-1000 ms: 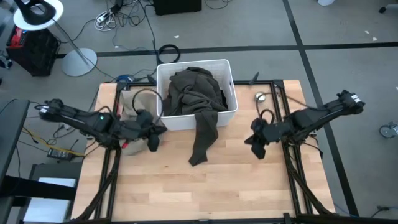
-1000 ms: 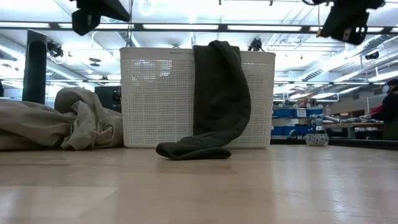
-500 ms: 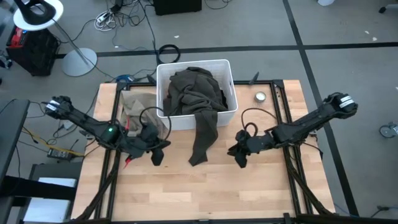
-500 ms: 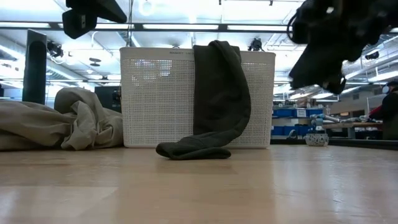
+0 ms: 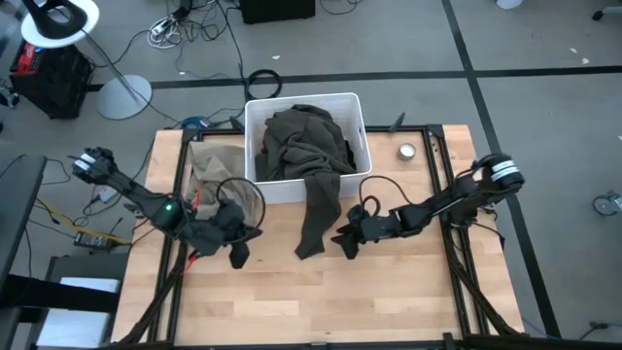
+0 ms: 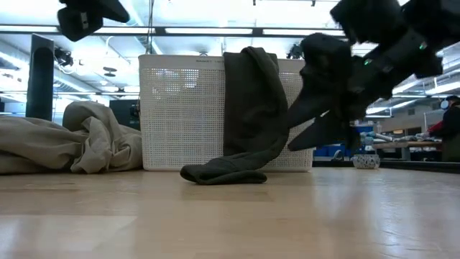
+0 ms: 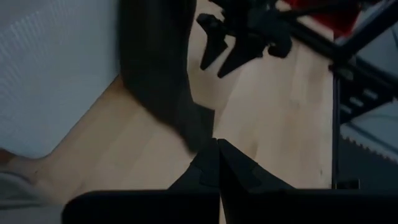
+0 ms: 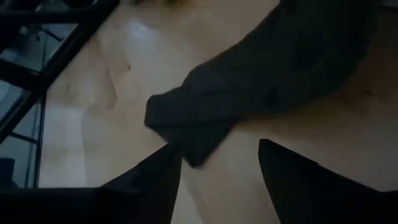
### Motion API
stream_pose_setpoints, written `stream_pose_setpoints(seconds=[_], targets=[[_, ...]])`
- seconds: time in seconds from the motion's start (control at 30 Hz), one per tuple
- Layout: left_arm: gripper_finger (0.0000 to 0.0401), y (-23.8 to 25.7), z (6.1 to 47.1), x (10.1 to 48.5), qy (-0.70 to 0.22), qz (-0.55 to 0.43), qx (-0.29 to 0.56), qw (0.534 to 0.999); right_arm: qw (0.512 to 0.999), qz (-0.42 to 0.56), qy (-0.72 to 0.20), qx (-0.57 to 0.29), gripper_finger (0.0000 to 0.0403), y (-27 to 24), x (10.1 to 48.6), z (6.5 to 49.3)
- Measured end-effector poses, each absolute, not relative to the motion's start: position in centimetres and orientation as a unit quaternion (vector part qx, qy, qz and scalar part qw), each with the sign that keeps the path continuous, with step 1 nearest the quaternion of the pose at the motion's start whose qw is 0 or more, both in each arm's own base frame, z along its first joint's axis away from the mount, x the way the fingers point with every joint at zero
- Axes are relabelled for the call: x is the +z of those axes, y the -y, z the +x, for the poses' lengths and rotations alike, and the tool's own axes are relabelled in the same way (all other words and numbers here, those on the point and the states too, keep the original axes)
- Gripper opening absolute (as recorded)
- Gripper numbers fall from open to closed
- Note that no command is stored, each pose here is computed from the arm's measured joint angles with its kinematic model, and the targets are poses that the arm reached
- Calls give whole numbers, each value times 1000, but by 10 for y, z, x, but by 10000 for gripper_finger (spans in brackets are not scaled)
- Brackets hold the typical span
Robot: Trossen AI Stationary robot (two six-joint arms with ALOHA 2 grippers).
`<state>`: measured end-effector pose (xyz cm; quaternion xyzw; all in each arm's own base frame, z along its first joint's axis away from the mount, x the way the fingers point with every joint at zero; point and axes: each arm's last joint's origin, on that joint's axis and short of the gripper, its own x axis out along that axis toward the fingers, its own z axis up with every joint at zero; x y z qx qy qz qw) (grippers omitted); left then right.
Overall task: Sort clothes
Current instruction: Put the black sweatshirt into the white laundry bin
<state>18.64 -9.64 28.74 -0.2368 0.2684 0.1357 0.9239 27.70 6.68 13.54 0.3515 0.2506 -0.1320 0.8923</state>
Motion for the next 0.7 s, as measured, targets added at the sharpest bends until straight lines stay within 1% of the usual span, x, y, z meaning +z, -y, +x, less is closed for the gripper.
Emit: stream_pose_setpoints(seconds=[0.17, 0.3, 0.53, 0.63, 0.7], targets=[[0, 101, 180, 286, -298, -236, 105, 919, 886, 349, -267, -152, 229, -64, 117, 290], [0, 102, 178, 287, -312, -243, 85, 915, 890, 345, -255, -153, 227, -66, 112, 307], [0, 100, 175, 285, -335, -237, 79, 909, 896, 329, -243, -173, 224, -63, 104, 344], [0, 100, 174, 284, -344, -232, 78, 906, 895, 331, -237, -181, 210, -61, 100, 358], [0, 99, 172, 282, -353, -224, 83, 904, 896, 330, -235, -181, 186, -61, 98, 365]])
